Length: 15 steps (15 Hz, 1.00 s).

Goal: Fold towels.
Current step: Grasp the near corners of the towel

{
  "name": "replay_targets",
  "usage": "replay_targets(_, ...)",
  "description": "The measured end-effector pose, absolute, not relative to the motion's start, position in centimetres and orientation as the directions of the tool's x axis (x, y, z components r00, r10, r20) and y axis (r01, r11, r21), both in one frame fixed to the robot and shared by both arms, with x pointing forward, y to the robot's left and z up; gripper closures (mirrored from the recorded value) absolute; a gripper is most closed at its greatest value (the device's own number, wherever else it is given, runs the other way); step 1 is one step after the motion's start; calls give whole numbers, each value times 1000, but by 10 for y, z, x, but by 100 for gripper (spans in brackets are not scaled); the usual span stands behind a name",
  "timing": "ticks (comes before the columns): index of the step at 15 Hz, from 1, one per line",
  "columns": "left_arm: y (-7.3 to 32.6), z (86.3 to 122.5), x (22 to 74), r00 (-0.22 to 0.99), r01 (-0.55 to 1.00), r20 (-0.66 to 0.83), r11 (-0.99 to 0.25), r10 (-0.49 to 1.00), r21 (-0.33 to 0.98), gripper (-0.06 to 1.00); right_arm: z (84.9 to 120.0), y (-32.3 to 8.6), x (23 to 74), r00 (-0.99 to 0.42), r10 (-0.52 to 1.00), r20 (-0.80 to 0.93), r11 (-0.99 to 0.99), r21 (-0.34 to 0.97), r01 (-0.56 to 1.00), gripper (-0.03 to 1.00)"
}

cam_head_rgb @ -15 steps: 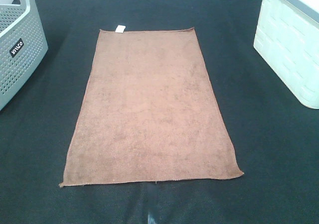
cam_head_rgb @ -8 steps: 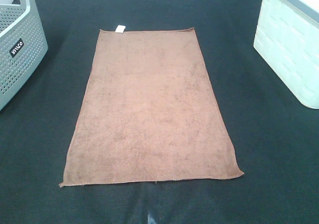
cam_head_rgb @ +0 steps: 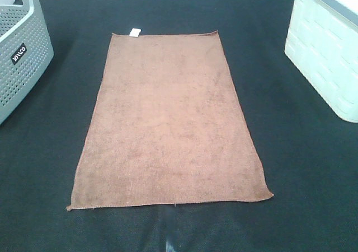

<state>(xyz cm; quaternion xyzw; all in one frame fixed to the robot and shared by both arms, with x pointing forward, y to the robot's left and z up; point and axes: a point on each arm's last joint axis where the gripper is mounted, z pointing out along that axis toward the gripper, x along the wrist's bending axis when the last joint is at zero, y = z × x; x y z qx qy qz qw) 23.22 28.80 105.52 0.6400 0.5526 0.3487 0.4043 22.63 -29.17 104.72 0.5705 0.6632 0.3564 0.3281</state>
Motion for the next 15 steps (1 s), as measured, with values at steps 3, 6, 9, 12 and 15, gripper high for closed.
replay_targets(3,288,1055,232,146,425,0,-62,989,903,32,1047,-292,226,-134,991,-28,95,847,523,20)
replay_targets(6,288,1055,232,146,425,0,-62,989,903,32,1047,-292,226,-134,991,-28,95,847,523,20)
replay_targets(9,288,1055,232,146,425,0,-62,989,903,32,1047,-292,226,-134,991,-28,95,847,523,20)
replay_targets(12,288,1055,232,145,425,-7,-56,989,903,32,1047,-292,226,-134,991,-28,95,847,523,20)
replay_targets(15,288,1067,234,122,325,-61,18,991,945,32,1054,-292,233,-128,992,-21,86,845,528,20)
